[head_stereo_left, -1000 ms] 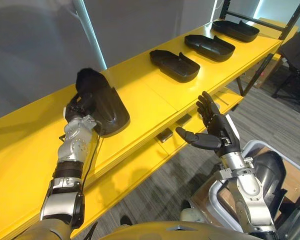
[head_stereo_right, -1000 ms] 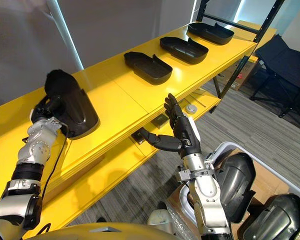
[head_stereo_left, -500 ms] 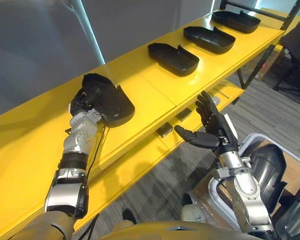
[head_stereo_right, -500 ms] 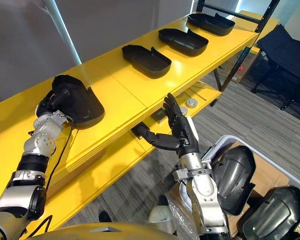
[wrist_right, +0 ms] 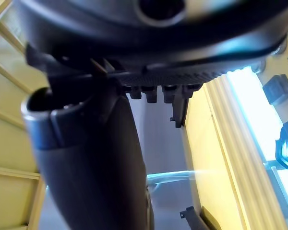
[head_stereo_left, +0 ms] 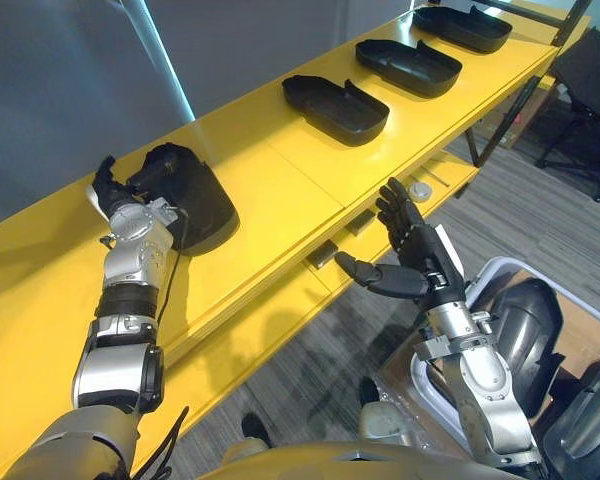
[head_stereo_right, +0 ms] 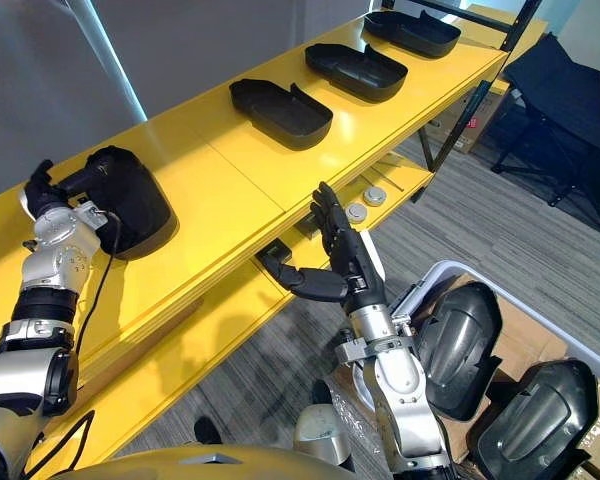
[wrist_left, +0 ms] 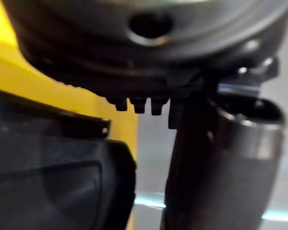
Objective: Walk over and take three plastic housings, then place them on the shelf
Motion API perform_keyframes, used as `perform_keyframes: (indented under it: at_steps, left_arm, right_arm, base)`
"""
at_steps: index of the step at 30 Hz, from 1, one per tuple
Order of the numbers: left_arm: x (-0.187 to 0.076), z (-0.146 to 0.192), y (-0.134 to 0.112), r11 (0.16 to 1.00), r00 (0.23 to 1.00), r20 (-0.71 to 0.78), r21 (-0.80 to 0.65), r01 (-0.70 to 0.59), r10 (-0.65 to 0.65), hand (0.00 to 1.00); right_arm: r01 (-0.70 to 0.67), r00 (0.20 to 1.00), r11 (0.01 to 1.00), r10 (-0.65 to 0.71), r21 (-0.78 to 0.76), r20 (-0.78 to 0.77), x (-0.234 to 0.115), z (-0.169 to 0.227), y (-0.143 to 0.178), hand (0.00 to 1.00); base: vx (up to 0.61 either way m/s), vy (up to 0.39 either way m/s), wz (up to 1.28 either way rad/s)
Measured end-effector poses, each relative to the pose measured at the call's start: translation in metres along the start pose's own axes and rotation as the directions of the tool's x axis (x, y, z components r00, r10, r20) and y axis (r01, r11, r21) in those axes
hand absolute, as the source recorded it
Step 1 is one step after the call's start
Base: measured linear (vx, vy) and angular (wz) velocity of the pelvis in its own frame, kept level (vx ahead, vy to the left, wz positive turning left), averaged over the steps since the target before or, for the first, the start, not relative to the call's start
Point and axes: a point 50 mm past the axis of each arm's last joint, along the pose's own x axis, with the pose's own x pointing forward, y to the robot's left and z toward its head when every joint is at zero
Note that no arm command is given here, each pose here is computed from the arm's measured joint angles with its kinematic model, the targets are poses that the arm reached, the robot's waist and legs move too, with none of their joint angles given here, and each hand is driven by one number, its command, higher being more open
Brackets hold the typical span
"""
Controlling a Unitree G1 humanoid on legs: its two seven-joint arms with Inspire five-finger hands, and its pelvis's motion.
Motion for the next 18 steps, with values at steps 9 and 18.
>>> perform_keyframes:
  at_steps: [9, 18]
  left_arm:
    - [-0.055, 0.076, -0.050, 0.863, 0.827, 0.377, -0.120, 0.491, -0.418, 1.00]
    - [-0.079, 0.076, -0.011, 0.878, 0.744, 0.501, 0.072, 0.474, -0.443, 1.00]
  right_arm:
    - [-0.099, 0.995, 0.994, 0.098, 0.047, 0.037, 0.011, 0.004, 0.019, 1.00]
    - [-0.237, 0.968, 0.966, 0.225, 0.103, 0.114, 0.040, 0.019, 0.033, 1.00]
  base:
    - [-0.01, -0.005, 0.15]
    - [0.00, -0.012, 0.34]
